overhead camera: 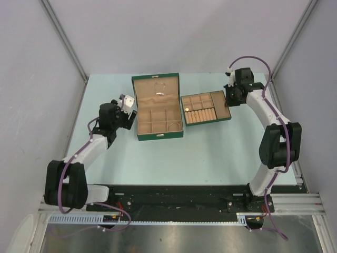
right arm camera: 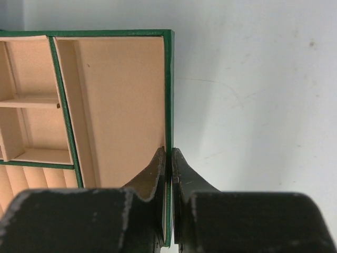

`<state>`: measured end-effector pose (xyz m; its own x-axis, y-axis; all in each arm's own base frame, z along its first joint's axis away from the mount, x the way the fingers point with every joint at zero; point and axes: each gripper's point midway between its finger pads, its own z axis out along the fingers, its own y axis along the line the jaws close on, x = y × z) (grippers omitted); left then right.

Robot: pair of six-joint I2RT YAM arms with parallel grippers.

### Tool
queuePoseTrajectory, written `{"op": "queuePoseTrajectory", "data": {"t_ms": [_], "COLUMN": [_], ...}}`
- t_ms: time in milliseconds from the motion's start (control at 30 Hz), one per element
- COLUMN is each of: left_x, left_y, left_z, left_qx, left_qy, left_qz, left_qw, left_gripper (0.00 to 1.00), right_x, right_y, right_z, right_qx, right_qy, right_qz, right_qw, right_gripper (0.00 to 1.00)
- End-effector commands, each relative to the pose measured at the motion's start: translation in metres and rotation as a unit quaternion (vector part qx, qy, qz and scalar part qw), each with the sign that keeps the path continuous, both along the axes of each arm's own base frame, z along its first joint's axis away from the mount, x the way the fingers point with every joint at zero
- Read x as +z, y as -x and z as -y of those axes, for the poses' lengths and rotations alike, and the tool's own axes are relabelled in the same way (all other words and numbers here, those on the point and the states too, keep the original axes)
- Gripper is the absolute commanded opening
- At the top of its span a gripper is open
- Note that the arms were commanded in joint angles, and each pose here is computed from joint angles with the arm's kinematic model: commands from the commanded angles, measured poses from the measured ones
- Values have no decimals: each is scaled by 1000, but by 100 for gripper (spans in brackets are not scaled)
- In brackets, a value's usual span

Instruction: Organize the mixed jewelry

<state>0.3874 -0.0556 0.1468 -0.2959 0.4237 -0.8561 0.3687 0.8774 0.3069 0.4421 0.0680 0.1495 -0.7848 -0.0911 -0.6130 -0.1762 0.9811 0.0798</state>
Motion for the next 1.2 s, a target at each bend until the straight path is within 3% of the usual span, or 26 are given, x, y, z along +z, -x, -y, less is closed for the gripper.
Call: {"op": "queuePoseTrajectory", "data": {"t_ms": [0, 233, 667, 900, 1167], "left_x": [-2, -35, -80, -83, -77], "left_y": [-24, -37, -39, -31, -16], "left_z": [-20, -30, 1, 19, 46], "left_qx": [43, 67, 61, 46, 12], "left_qy": [6, 19, 117, 157, 153], "left_qz": [1, -46, -160, -181, -180], "left_qw": [999, 997, 978, 970, 972], "left_gripper": [78, 78, 78, 81, 82], "right_x": [28, 32, 37, 23, 6], "right_y": [5, 8, -2, -6, -9], "right_z": [-35, -82, -137, -154, -161], "right_qx": [28, 71, 91, 95, 98], "right_qy": [-26, -25, -54, -49, -29], "right_qz": [33, 39, 32, 19, 8], "right_qw": [999, 996, 994, 994, 995], "right_gripper": [0, 0, 0, 0, 0]}}
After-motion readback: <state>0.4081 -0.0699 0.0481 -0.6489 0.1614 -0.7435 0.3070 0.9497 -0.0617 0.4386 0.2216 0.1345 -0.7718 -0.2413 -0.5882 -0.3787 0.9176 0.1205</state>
